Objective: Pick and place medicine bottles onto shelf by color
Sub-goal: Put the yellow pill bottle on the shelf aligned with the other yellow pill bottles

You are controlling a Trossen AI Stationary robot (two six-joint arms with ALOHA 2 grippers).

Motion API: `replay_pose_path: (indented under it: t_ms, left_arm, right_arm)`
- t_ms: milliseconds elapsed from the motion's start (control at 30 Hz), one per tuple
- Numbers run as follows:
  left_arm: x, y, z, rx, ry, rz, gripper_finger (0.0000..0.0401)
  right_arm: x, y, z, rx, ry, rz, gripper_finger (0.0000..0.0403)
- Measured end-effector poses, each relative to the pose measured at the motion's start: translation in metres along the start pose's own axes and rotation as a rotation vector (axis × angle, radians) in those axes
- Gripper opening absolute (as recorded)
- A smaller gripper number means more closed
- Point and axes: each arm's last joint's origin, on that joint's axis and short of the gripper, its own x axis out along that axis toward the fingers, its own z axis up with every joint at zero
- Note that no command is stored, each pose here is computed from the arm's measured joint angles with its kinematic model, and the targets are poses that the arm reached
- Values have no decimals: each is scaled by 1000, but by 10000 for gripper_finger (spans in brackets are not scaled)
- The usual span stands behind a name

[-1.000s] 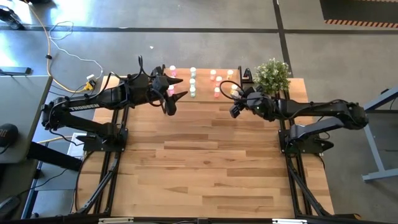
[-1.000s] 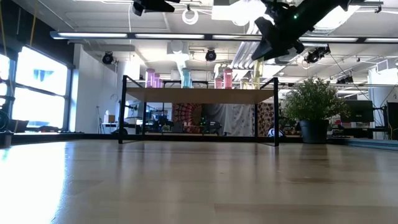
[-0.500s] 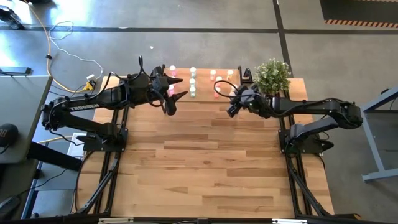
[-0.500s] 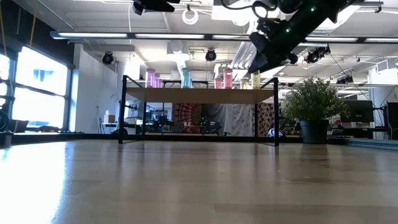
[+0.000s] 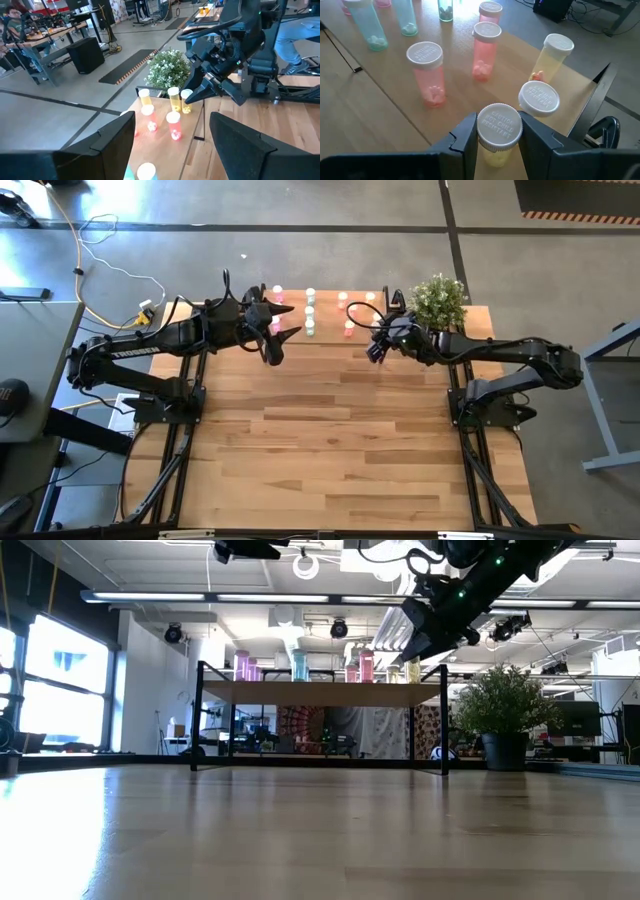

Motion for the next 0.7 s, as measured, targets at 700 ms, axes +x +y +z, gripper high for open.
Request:
replay_pose_path:
  t_ms: [700]
  left_arm:
    - [3,17,-3,-23,9,41,245]
  right_arm:
    - [3,-6,2,-2,4,46,106]
